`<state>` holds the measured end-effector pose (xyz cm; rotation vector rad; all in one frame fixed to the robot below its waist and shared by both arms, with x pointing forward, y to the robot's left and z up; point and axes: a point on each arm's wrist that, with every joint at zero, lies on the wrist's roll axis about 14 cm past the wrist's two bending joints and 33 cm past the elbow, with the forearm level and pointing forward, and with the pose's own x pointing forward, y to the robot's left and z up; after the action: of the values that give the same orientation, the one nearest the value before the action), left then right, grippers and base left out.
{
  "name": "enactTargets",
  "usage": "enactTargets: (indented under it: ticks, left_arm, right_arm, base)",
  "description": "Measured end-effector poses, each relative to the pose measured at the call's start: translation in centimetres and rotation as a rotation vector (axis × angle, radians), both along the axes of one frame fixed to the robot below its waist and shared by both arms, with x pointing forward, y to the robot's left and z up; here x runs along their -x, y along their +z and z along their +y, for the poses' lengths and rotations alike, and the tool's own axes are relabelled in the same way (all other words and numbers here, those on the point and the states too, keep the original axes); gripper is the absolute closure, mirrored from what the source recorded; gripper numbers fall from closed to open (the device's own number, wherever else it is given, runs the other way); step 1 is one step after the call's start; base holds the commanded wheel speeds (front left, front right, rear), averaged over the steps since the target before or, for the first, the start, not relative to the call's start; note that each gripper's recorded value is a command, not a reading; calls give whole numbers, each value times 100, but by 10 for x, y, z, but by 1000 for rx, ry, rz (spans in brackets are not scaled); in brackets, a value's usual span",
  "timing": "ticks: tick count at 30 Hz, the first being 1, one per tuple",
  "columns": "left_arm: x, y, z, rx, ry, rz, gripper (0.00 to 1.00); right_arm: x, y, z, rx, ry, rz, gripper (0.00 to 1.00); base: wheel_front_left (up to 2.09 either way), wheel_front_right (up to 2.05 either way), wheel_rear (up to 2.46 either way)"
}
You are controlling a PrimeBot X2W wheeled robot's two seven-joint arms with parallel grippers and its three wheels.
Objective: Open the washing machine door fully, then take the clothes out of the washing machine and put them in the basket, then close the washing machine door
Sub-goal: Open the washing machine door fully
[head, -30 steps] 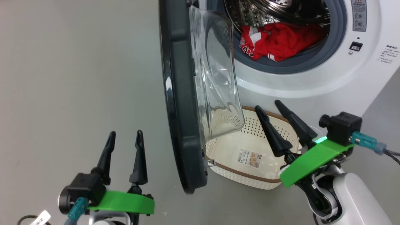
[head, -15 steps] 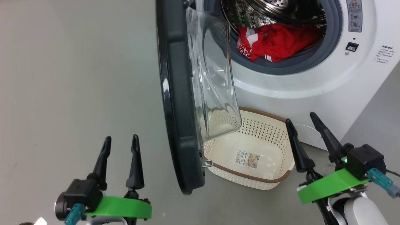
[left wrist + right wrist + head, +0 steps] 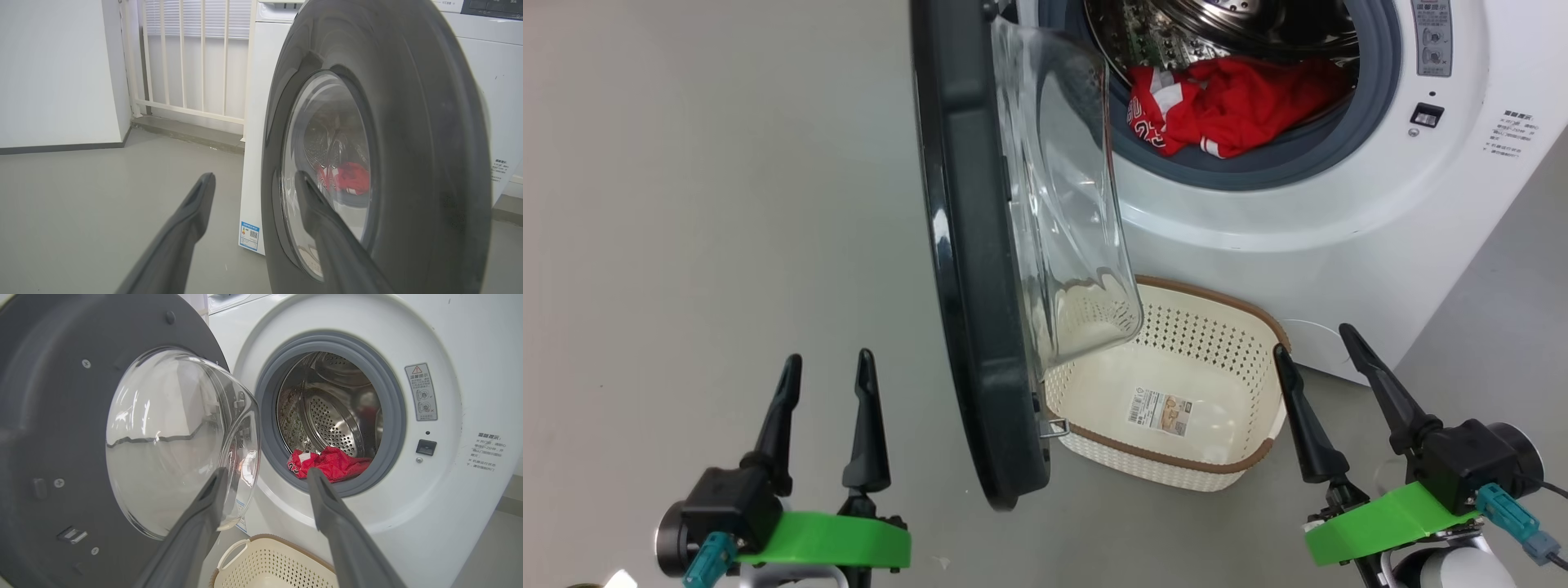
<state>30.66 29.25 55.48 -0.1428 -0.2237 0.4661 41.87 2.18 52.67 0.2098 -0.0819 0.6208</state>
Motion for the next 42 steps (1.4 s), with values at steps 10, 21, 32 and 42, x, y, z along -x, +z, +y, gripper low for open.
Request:
enactTargets:
  ticks: [10,21,32,42]
  left_arm:
    - [0,-1,1,2,1,2,100]
    - [1,55,-6,-108,-11,-145,100]
    - [-5,120,-55,-196,-167,-312,100]
    - [-16,138,-117,-211,-396,-322,100]
  right_arm:
    - [-1,0,-1,-2,-5,-1,0]
    - [-2,-1,-1,-10,-5,8,0]
    - [-2,-6,-3,-8,-9,20,0]
    - [-2,-8,-8,-11,-24,28,0]
  base:
    - [0,0,0]
    - [0,0,0]
    - [0,0,0]
    - [0,0,0]
